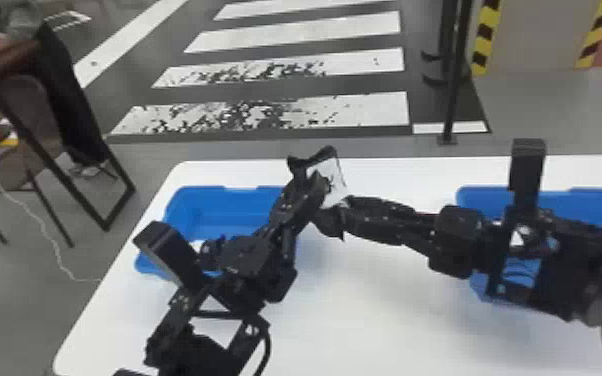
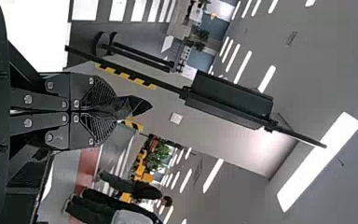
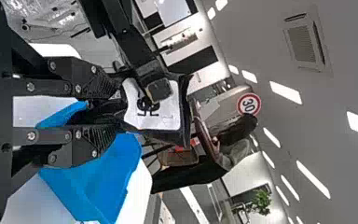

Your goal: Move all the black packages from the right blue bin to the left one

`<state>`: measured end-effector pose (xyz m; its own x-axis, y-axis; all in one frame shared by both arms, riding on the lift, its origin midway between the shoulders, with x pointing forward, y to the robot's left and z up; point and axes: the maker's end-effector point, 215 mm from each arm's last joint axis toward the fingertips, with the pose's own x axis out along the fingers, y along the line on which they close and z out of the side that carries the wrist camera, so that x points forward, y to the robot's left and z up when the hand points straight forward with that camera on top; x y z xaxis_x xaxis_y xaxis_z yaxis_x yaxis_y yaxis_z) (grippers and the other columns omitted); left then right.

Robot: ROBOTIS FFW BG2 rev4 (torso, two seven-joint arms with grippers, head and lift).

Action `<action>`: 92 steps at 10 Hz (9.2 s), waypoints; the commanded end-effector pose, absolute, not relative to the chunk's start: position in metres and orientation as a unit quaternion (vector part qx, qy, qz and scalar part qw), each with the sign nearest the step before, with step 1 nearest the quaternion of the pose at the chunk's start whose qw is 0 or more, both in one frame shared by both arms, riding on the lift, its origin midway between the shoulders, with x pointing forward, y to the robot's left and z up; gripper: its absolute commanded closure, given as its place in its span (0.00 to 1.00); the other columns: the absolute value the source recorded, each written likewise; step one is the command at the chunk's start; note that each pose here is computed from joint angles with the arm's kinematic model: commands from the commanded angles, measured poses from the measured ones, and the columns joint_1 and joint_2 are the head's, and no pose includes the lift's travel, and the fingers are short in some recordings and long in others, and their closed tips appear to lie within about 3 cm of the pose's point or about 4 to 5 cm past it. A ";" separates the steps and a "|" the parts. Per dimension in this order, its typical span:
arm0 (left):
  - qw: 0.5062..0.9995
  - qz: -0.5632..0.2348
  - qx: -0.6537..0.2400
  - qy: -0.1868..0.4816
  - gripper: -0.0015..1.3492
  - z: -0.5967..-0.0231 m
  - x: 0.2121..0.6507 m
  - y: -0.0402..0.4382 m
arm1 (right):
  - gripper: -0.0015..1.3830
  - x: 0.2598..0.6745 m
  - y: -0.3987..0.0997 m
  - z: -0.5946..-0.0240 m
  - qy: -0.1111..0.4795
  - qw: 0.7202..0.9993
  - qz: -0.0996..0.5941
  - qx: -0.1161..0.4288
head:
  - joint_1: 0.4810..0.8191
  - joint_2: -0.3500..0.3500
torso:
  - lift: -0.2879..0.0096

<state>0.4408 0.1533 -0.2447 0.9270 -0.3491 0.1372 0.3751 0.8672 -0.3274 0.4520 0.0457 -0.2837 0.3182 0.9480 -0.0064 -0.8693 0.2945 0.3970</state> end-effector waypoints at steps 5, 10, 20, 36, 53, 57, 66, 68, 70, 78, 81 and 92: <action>0.998 0.029 0.031 -0.046 0.90 -0.323 0.509 0.333 | 0.08 0.477 -0.009 -0.315 0.131 0.825 0.511 0.205 | 0.63 0.96 | 0.50; 0.998 0.009 0.008 -0.067 0.06 -0.336 0.504 0.328 | 0.08 0.502 -0.067 -0.319 0.125 0.869 0.452 0.158 | 0.63 0.97 | 0.50; 0.978 -0.071 -0.160 -0.111 0.13 -0.270 0.439 0.234 | 0.07 0.579 -0.249 -0.455 0.312 0.933 0.176 0.023 | 0.63 0.46 | 0.50; 0.979 -0.054 -0.156 -0.119 0.13 -0.270 0.431 0.249 | 0.81 0.546 -0.238 -0.395 0.211 0.941 0.224 0.143 | 0.63 0.51 | 0.50; 0.948 -0.222 -0.222 -0.056 0.83 -0.263 0.442 0.108 | 0.81 0.464 0.031 -0.293 0.169 0.745 0.566 0.309 | 0.63 0.72 | 0.50; 0.962 -0.221 -0.157 -0.038 0.90 -0.262 0.443 0.112 | 0.81 0.476 0.029 -0.289 0.156 0.752 0.559 0.311 | 0.63 0.74 | 0.50; 0.981 0.094 0.165 0.043 0.75 -0.373 0.521 0.399 | 0.10 0.499 -0.023 -0.332 0.151 0.792 0.494 0.325 | 0.63 1.00 | 0.50; 0.998 0.050 0.045 0.003 0.01 -0.370 0.506 0.361 | 0.10 0.512 -0.080 -0.330 0.147 0.860 0.431 0.230 | 0.63 1.00 | 0.50; 0.999 -0.012 -0.037 -0.036 0.15 -0.334 0.490 0.299 | 0.10 0.513 -0.165 -0.312 0.179 0.937 0.290 0.082 | 0.63 0.89 | 0.50; 0.986 -0.101 -0.125 -0.050 0.17 -0.307 0.466 0.208 | 0.13 0.524 -0.299 -0.402 0.468 0.882 0.050 -0.029 | 0.63 0.37 | 0.50; 0.985 -0.103 -0.125 -0.056 0.17 -0.304 0.465 0.206 | 0.15 0.525 -0.323 -0.425 0.500 0.865 0.020 -0.029 | 0.63 0.34 | 0.50; 0.985 -0.097 -0.125 -0.070 0.17 -0.298 0.461 0.212 | 0.29 0.487 -0.347 -0.481 0.555 0.830 -0.030 -0.037 | 0.63 0.28 | 0.50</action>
